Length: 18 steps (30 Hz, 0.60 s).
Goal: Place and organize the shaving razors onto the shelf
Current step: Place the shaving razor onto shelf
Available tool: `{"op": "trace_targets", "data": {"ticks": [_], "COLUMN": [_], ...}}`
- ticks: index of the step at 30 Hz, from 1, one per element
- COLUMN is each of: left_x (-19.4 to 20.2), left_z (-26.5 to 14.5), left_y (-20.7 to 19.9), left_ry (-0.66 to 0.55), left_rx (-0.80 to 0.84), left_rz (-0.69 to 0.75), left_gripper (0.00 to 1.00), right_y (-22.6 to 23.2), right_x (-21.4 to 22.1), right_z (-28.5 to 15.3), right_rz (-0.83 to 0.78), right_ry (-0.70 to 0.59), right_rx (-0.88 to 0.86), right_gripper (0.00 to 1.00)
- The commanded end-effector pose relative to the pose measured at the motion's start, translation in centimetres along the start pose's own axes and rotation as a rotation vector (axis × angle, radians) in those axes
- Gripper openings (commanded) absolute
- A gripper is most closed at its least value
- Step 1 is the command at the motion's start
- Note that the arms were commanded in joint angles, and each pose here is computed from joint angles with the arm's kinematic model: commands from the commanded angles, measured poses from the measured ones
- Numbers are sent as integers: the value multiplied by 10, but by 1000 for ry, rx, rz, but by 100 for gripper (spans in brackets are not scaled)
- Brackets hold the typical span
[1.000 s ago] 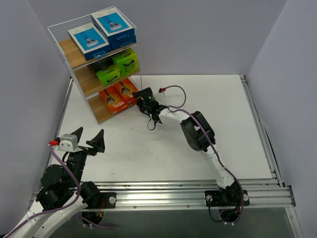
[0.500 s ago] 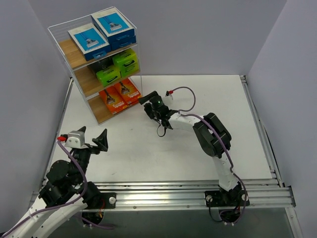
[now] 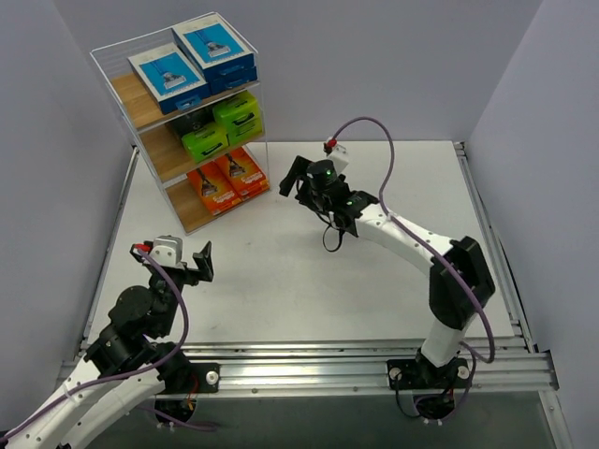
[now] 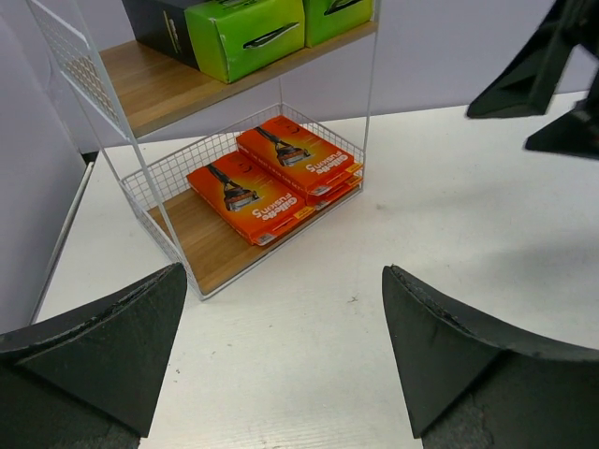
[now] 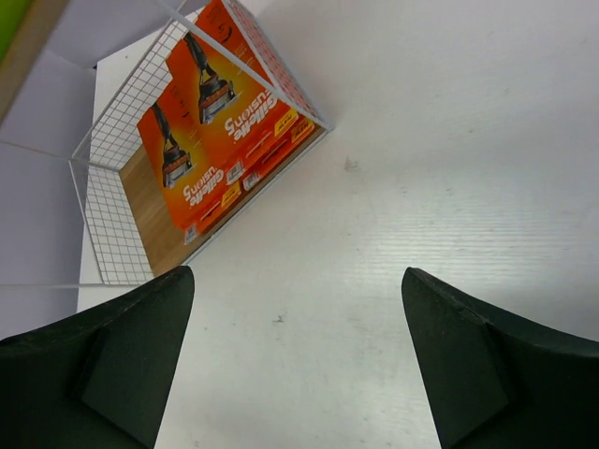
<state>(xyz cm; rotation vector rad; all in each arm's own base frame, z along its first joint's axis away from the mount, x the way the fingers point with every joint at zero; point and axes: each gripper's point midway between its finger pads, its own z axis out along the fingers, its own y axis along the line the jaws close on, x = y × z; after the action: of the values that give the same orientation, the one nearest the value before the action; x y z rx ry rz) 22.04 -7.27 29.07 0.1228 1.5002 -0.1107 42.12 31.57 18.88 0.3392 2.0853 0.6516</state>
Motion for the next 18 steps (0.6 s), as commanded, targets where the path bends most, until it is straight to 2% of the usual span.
{"op": "trace_targets", "data": {"ticks": [1,7,9,18], "left_x": [-14,-8,-6,-5], "left_z": [0,5,6,5], "left_y": [9,11,11,13], "left_ry": [-33,-8,3,9], "left_rx": [-40,-65,-69,-75], "left_rz": [-11,15,22,18], "left_gripper": [94,94,94,94], "right_y": [-32,-67,-67,-82], "right_x": [-29,-52,-68,-81], "right_z": [-37,-90,-112,-173], "right_rz": [-191,-291,-281,-288], "right_ry": [-34,-62,-118,-292], "right_rx": [91,152,130,33], "right_gripper": [88,90,90,93]}}
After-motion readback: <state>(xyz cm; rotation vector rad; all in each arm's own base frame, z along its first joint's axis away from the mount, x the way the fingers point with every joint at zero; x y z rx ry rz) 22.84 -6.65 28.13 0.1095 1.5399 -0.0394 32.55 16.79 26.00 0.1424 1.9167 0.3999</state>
